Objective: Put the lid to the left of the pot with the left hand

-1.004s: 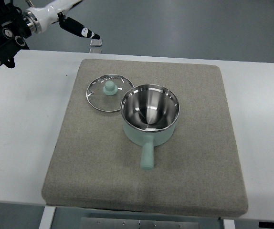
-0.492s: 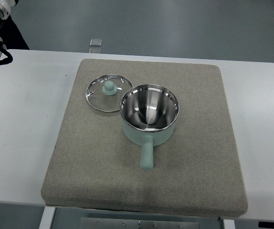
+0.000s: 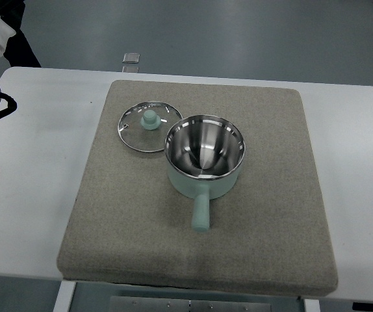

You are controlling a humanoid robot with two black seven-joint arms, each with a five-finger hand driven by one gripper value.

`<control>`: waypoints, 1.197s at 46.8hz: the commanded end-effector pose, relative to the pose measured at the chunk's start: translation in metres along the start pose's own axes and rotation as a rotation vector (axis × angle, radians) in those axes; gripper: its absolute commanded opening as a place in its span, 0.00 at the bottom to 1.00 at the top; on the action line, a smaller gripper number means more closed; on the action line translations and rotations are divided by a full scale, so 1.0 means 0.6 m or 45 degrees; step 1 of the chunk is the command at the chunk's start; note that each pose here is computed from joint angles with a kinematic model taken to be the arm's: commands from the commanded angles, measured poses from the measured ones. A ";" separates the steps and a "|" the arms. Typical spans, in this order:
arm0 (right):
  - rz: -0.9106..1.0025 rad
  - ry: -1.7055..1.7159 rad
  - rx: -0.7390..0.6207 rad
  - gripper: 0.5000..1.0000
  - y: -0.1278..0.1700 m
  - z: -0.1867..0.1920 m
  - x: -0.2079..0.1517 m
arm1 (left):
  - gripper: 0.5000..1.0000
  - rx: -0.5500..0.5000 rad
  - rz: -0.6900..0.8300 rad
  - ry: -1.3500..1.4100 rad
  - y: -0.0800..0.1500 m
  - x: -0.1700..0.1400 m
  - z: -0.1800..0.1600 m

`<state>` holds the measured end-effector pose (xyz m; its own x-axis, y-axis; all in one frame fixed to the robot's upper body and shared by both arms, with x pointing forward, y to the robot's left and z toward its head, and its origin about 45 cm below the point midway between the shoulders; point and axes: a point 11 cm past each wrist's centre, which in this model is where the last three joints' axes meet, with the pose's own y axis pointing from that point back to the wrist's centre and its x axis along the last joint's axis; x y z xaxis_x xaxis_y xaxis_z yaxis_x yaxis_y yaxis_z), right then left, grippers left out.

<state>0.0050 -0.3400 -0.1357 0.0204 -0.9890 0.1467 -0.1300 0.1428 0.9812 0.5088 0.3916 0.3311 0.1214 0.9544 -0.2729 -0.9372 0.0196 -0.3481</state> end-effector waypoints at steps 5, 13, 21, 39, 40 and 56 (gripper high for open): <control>-0.001 0.000 0.000 0.85 0.000 0.000 0.000 | 0.99 0.045 0.170 0.087 0.009 0.015 -0.033; -0.001 0.000 0.000 0.85 0.000 0.000 0.000 | 0.99 0.247 0.390 0.240 0.015 0.009 -0.091; 0.001 0.000 0.000 0.85 0.000 0.000 0.000 | 0.99 0.363 0.464 0.372 0.020 -0.010 -0.126; 0.001 0.000 0.000 0.85 0.000 0.000 0.000 | 0.99 0.334 0.400 0.643 0.018 -0.024 -0.129; 0.001 0.000 0.000 0.85 0.000 0.000 0.000 | 0.99 0.321 0.377 0.656 0.017 -0.026 -0.127; -0.001 0.000 0.000 0.85 0.000 0.000 0.000 | 1.00 0.324 0.343 0.691 0.021 -0.044 -0.142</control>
<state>0.0050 -0.3400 -0.1357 0.0205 -0.9890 0.1465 -0.1299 0.1427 0.9812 0.5221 0.3423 0.2591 -0.0411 0.6526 -0.7566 -0.9978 -0.0662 -0.0028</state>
